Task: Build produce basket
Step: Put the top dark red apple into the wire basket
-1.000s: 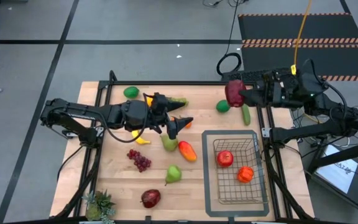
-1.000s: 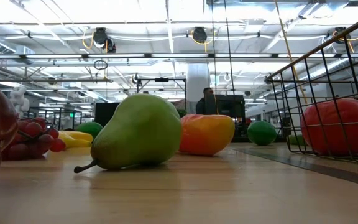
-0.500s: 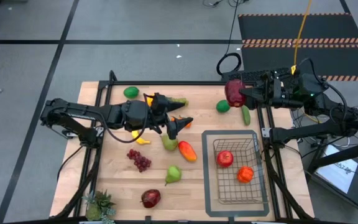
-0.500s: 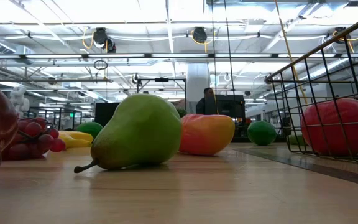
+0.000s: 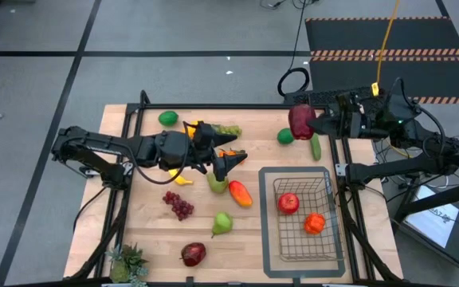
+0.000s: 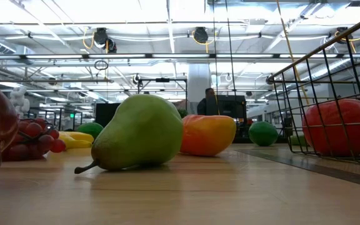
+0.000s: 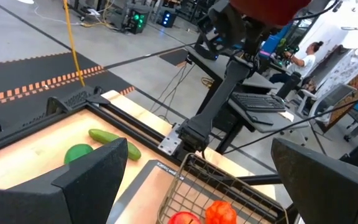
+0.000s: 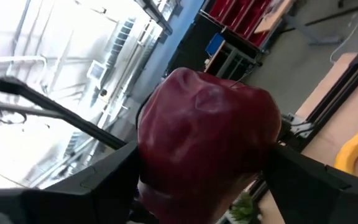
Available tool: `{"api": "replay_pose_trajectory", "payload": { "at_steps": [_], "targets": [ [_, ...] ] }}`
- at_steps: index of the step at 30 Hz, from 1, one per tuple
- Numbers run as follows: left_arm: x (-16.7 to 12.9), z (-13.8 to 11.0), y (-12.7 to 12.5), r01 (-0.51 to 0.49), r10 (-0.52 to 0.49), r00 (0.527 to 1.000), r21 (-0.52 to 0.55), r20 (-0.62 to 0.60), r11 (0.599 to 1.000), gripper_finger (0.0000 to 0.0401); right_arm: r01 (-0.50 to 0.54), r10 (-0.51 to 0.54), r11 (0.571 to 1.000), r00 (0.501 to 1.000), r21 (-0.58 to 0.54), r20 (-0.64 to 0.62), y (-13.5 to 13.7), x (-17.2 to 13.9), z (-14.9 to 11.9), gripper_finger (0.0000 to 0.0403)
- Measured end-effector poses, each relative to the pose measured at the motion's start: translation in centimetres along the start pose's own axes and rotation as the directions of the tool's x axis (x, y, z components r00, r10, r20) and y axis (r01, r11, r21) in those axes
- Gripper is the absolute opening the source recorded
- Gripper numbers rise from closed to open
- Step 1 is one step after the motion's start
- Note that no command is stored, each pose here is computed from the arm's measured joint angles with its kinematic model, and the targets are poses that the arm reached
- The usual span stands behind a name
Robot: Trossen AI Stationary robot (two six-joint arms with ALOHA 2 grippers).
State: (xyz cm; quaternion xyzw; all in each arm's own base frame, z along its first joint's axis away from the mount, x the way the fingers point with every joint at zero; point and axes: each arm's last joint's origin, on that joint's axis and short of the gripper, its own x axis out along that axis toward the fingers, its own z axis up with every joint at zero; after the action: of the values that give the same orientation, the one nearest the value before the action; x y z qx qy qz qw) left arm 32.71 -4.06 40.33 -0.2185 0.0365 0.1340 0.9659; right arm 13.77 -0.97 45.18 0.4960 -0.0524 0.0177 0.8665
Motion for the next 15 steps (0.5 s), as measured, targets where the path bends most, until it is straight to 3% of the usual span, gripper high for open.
{"api": "replay_pose_trajectory", "payload": {
  "at_steps": [8,15],
  "targets": [
    [-0.01,-0.02,-0.02,0.001,-0.001,1.0,-0.008,-0.001,1.0,0.0397,0.0,0.0,0.975,1.0,-0.22,0.0,0.0,0.0,0.0,0.0302],
    [0.0,-0.02,-0.02,0.007,-0.007,1.0,-0.011,-0.004,1.0,0.0397,0.002,-0.001,0.905,1.0,-0.425,0.003,0.0,0.0,0.01,0.0302]
  ]
}}
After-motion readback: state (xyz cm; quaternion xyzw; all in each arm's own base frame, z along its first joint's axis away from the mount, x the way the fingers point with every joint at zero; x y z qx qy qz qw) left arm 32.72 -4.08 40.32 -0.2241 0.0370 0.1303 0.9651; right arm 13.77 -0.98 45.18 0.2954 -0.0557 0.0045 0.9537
